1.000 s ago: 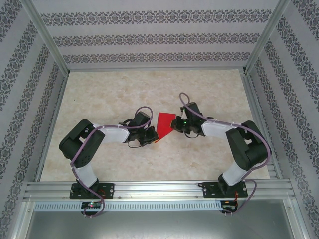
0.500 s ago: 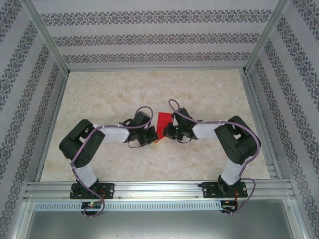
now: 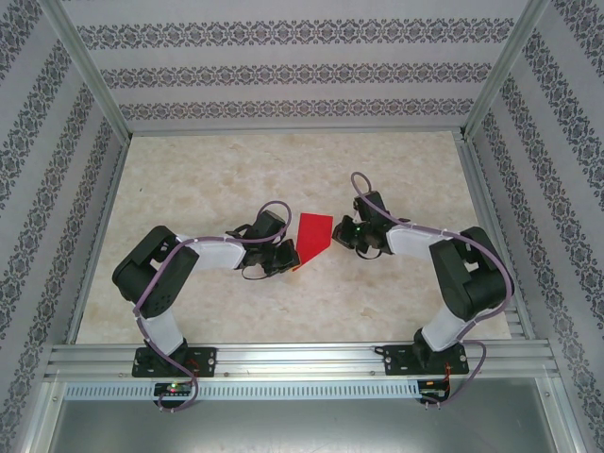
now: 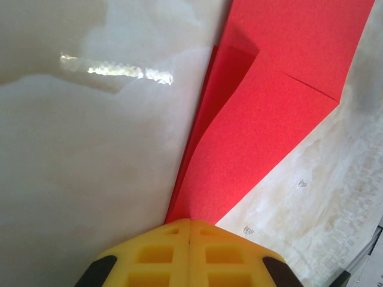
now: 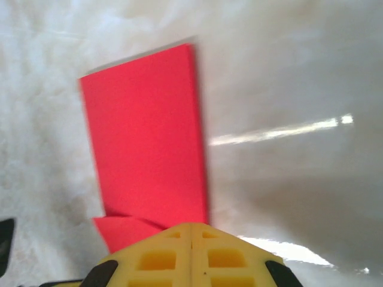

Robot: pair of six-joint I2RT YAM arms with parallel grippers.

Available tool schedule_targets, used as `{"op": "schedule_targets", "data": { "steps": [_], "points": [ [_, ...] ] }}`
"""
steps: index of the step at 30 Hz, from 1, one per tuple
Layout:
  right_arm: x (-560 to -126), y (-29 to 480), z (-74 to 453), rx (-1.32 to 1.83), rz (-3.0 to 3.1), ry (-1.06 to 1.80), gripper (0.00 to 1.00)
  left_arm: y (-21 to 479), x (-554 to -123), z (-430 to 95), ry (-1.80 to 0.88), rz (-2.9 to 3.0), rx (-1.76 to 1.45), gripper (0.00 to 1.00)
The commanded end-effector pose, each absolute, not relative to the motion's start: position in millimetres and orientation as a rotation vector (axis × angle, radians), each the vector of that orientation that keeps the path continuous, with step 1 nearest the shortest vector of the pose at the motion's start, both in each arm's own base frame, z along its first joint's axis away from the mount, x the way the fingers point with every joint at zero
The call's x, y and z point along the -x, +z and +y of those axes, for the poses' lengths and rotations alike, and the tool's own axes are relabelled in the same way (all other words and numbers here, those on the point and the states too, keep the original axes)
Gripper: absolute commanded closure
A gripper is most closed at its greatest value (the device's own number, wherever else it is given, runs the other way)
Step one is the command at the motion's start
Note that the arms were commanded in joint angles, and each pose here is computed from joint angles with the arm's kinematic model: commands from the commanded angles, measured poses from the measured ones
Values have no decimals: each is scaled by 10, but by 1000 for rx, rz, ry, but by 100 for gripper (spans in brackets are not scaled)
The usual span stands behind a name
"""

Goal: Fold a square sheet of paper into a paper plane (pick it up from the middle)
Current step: Third fold the triangle at the center of the table.

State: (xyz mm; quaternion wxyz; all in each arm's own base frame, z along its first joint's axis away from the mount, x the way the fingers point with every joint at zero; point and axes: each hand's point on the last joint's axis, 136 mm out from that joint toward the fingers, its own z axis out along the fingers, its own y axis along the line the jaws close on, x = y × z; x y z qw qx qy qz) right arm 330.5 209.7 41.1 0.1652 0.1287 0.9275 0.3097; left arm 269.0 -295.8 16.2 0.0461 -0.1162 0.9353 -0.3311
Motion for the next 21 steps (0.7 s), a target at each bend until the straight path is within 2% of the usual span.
{"op": "schedule_targets", "data": {
  "steps": [1, 9, 21],
  "points": [
    [-3244, 527, 2416, -229, 2623, 945, 98, -281, -2351, -2594, -714, 3045, 406, 100],
    [-3118, 310, 2876, -157, 2707, 1072, 98, -236, -2370, -2638, -741, 3040, 371, 100],
    [-2931, -234, 2531, -315, 2924, 811, 98, -112, -2182, -2605, -781, 3077, 192, 100]
  ]
}}
